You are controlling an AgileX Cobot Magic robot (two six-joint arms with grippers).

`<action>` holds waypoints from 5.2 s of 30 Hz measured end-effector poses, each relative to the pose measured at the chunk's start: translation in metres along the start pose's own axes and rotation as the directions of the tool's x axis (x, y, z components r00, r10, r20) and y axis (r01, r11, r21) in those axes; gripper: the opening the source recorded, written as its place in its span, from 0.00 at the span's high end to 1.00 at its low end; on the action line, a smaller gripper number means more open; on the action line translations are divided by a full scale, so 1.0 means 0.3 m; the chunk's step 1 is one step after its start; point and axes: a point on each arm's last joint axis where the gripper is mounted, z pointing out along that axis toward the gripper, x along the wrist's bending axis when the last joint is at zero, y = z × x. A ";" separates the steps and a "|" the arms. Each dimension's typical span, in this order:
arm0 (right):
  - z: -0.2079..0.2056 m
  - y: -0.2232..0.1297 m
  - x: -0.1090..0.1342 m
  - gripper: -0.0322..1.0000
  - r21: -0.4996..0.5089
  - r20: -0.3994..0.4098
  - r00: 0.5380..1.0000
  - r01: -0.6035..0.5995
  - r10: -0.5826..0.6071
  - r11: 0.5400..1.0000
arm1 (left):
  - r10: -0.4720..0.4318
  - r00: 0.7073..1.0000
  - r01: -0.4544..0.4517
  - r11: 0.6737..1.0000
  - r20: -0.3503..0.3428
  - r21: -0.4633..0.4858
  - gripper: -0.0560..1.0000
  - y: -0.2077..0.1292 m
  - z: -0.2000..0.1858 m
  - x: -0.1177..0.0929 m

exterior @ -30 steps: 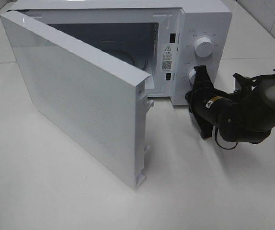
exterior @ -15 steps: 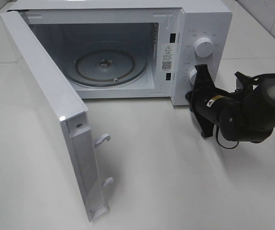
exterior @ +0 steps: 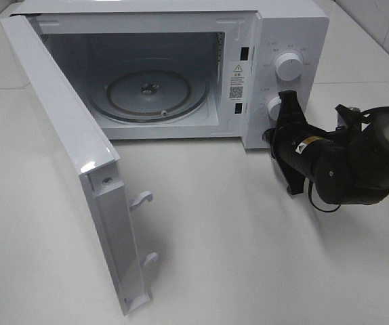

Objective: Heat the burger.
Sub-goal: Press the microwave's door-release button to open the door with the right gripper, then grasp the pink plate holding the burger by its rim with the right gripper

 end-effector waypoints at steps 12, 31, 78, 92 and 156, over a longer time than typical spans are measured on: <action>-0.032 0.002 -0.012 0.94 0.007 -0.016 1.000 0.015 -0.015 1.000 | 0.000 1.000 0.000 1.000 0.000 0.000 0.01 0.000 0.000 0.000; -0.098 -0.027 -0.026 0.94 0.017 -0.030 1.000 0.004 -0.003 1.000 | 0.000 1.000 0.000 1.000 0.000 0.000 0.01 0.000 0.000 0.000; -0.531 -0.049 0.193 0.21 0.624 -0.250 0.098 0.777 -0.963 -0.083 | 0.000 1.000 0.000 1.000 0.000 -0.002 0.01 0.001 0.000 0.000; -0.542 0.199 0.126 0.08 0.838 0.121 -0.053 0.541 -0.991 0.074 | 0.000 1.000 0.000 1.000 0.000 -0.002 0.01 0.001 0.000 0.000; -0.328 0.530 -0.040 0.23 0.871 0.293 -0.036 0.422 -0.956 0.251 | 0.000 1.000 0.000 1.000 0.000 -0.003 0.01 0.001 0.000 0.000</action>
